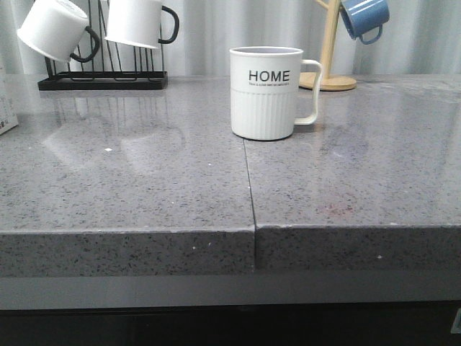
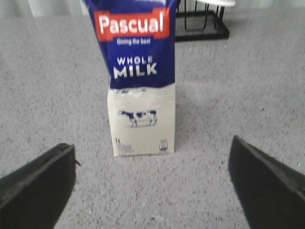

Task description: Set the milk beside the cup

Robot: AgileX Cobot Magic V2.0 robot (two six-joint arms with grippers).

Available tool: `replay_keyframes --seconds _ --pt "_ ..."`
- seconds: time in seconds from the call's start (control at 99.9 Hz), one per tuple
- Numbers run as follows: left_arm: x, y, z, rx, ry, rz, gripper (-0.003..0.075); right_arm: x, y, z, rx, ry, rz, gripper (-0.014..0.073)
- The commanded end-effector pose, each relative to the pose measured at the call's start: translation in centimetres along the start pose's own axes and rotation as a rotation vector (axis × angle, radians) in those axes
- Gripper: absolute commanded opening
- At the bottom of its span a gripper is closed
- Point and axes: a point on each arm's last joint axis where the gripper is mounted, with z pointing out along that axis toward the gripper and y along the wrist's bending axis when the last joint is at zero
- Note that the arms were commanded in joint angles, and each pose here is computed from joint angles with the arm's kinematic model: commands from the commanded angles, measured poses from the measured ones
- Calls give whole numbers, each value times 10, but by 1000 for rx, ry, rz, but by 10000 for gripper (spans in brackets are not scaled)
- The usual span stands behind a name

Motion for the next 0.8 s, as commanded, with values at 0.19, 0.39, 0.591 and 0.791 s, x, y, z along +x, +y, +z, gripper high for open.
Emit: replay_keyframes --seconds 0.19,0.39,0.591,0.791 --pt "-24 -4 11 34 -179 -48 642 -15 1 -1 -4 -92 -5 -120" --pt "-21 -4 40 41 -198 -59 642 -15 1 -1 -4 -92 -5 -120" --pt "-19 -5 63 47 -246 -69 642 -15 1 -1 -4 -92 -5 -120" --pt "-12 -1 85 33 -272 -97 642 -15 1 -1 -4 -92 -5 -120"
